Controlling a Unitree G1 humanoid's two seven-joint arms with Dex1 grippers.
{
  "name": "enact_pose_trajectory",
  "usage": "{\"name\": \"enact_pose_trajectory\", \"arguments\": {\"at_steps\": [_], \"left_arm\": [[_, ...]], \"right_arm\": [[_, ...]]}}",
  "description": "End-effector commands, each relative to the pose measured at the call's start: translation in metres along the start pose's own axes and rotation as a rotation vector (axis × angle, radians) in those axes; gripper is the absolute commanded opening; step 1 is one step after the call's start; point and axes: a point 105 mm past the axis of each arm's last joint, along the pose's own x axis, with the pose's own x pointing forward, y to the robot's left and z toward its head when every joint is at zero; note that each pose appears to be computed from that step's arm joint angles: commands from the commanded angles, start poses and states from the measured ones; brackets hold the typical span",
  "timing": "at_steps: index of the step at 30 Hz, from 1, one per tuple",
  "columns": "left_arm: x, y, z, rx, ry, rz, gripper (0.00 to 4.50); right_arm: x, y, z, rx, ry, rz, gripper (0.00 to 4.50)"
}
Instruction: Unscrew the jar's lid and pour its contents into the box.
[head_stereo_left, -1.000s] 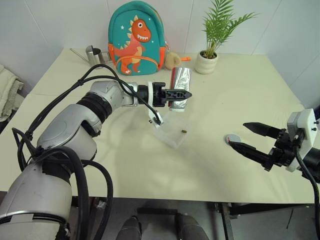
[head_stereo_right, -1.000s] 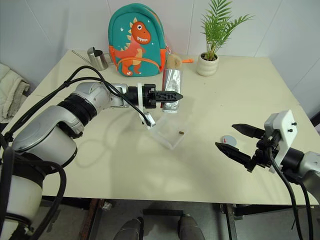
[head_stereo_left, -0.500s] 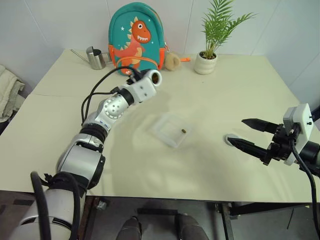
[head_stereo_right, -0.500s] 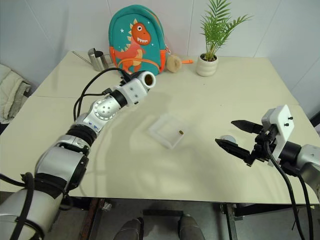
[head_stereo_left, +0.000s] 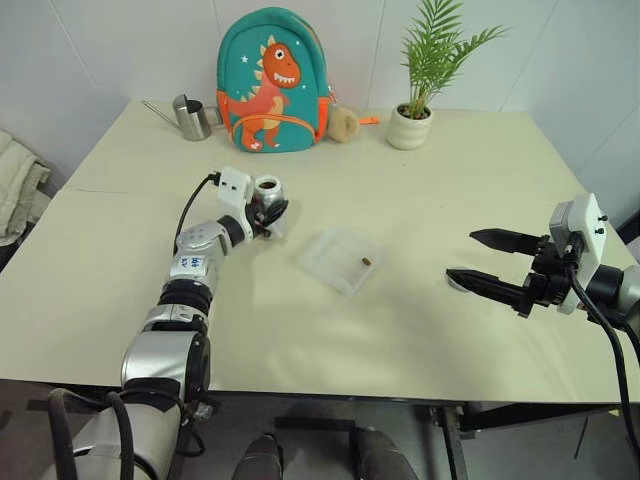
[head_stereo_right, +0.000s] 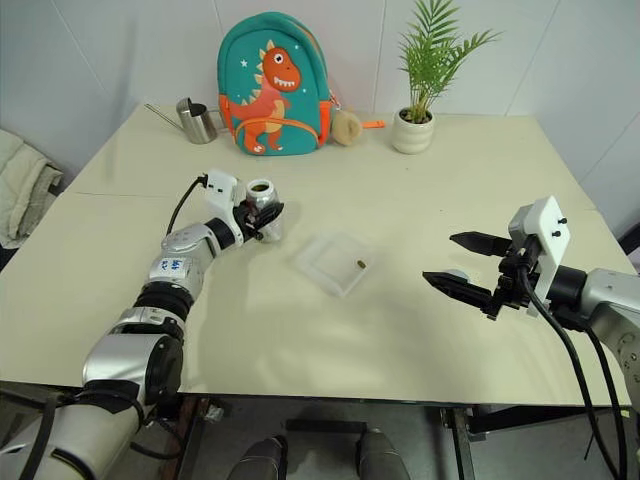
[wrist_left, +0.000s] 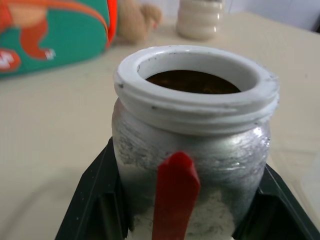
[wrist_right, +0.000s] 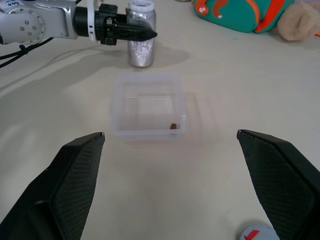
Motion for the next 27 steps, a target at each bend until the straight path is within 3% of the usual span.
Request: {"name": "enact_pose_trajectory", "arguments": {"at_steps": [1,2,10,22,27], "left_arm": [[-0.003,0.002,0.01,0.071,-0.003,-0.016,1.93],[-0.004,0.002,0.009,0.085,0.004,-0.013,1.93],[-0.013,0.005,0.01,0.14,0.01,-0.006,4.41],[-0.05,-0.009,0.013,0.248,0.134,-0.139,4.46],[-0.072,0.001,0.011,0.254,0.196,-0.141,4.46]], "right_arm": [[-0.001,0.0,0.009,-0.045,-0.01,0.011,4.46],[-0.001,-0.001,0.009,-0.045,-0.011,0.013,4.46],[0.0,-0.001,0.009,-0.048,-0.007,0.02,4.5],[0.003,-0.003,0.009,-0.06,0.0,0.036,4.5],[0.003,-0.005,0.009,-0.06,0.008,0.04,4.5]]}}
